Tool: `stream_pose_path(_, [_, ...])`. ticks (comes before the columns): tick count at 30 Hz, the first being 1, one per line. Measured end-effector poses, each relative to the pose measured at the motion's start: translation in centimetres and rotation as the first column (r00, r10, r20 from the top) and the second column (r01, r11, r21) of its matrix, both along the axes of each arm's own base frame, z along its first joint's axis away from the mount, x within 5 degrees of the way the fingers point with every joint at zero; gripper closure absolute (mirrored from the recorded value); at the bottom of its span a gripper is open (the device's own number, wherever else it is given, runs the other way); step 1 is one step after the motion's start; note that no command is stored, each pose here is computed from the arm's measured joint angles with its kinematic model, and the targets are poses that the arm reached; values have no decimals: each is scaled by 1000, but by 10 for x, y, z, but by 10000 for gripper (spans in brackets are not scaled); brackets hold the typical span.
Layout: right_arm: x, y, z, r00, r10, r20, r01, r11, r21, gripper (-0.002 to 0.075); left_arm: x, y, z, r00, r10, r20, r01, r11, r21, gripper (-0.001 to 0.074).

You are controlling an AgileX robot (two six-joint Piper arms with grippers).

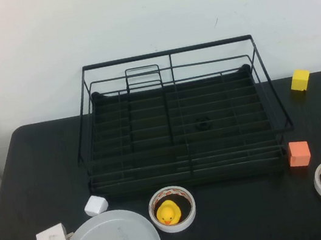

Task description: Place plate on rack

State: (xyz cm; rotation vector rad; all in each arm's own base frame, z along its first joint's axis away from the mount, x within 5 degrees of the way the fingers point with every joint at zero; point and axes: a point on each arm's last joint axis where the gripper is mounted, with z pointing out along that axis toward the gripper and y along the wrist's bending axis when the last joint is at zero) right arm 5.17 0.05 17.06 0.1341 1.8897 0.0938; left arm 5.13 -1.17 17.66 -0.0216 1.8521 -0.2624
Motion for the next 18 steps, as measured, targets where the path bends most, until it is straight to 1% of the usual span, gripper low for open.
stream_pose_path(18, [0, 0, 0, 1000, 2, 0, -2, 1000, -7, 728, 0, 0, 0, 1000, 0, 0, 0, 1000, 0, 737])
